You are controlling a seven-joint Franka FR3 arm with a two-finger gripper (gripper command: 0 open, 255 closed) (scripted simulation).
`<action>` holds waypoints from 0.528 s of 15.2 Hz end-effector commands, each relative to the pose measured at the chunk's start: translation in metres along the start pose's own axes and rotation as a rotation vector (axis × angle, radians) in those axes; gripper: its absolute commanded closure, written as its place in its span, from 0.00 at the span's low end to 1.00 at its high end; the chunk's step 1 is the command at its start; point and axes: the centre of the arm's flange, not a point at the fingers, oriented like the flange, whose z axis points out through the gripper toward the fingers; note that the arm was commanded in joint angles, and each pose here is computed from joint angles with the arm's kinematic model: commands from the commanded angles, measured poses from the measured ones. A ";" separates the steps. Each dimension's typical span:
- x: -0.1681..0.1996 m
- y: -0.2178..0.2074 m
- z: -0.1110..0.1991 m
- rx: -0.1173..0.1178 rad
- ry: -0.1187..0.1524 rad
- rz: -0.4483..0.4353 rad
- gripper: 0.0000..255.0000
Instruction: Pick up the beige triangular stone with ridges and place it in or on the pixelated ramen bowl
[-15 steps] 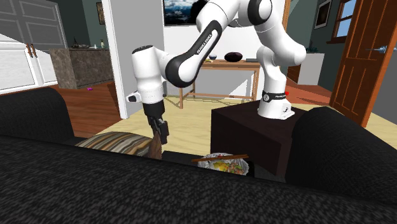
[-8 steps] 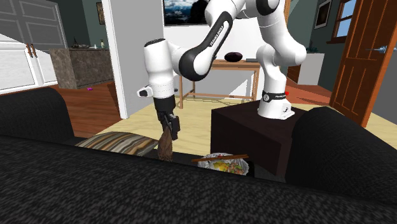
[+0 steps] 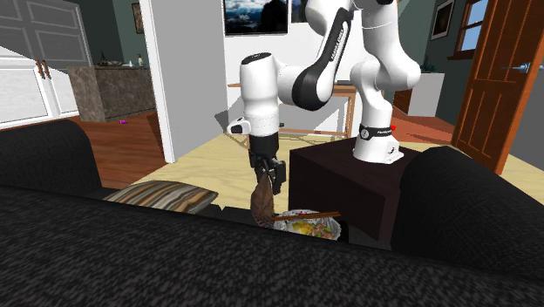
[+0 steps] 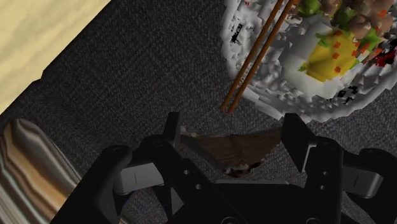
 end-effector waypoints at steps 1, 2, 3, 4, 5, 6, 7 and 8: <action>-0.021 -0.017 0.000 0.000 0.000 0.001 1.00; -0.031 -0.026 0.000 0.000 0.000 0.001 1.00; -0.041 -0.034 0.001 0.000 0.000 0.001 1.00; -0.051 -0.043 0.001 0.000 0.000 0.001 1.00; -0.061 -0.052 0.002 0.000 0.000 0.001 1.00; -0.071 -0.060 0.003 0.000 0.000 0.001 1.00; -0.081 -0.069 0.003 0.000 0.000 0.001 1.00; -0.091 -0.078 0.004 0.000 0.000 0.001 1.00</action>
